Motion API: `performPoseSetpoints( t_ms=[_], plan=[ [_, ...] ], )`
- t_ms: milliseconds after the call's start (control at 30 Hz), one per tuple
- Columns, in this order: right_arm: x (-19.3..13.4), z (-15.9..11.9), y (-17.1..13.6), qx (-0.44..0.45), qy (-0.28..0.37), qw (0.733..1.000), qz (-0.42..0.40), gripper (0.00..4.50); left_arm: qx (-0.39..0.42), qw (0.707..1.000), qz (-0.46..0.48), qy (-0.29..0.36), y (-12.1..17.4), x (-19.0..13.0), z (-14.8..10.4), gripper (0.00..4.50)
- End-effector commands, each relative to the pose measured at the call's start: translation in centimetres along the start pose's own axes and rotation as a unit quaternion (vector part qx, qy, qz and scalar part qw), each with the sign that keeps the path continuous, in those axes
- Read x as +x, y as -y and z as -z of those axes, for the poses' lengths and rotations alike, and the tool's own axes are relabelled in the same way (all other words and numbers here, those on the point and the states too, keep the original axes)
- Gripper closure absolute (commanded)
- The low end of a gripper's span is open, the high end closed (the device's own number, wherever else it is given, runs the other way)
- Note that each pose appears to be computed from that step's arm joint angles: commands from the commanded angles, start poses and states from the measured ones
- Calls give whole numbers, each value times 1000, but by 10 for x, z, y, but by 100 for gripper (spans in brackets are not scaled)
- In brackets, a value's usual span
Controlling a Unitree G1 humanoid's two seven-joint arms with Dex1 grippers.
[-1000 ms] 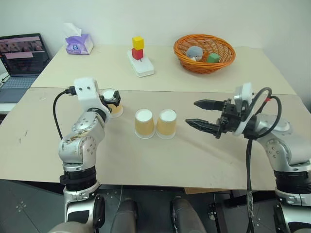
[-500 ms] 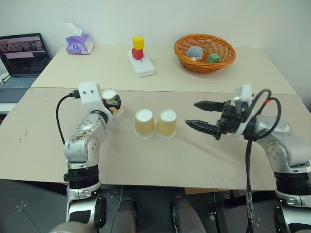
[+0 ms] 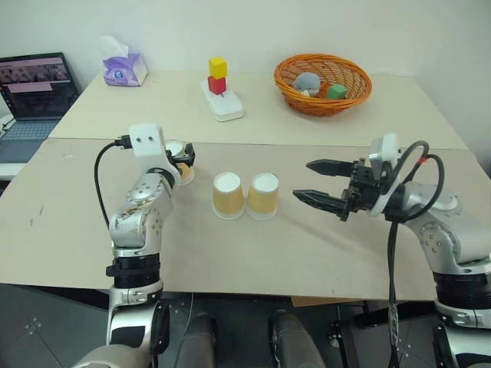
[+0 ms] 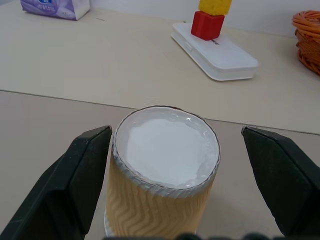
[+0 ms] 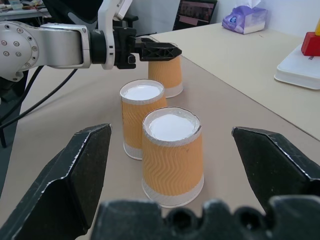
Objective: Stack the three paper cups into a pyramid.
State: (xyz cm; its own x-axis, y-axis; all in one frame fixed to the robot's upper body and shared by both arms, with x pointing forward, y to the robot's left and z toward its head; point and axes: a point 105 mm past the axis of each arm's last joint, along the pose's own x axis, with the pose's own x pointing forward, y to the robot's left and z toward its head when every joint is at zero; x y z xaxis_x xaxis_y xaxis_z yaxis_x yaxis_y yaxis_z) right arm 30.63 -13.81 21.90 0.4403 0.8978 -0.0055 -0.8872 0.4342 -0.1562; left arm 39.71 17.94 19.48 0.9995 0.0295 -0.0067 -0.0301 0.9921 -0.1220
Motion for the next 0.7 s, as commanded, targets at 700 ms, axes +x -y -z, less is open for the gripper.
performPoseSetpoints(
  t_ms=[700],
  plan=[
    [-8, -14, 5, -23, 15, 1000, 9, 0, 59, 986, 8, 156, 16, -3, -88, 175]
  ],
)
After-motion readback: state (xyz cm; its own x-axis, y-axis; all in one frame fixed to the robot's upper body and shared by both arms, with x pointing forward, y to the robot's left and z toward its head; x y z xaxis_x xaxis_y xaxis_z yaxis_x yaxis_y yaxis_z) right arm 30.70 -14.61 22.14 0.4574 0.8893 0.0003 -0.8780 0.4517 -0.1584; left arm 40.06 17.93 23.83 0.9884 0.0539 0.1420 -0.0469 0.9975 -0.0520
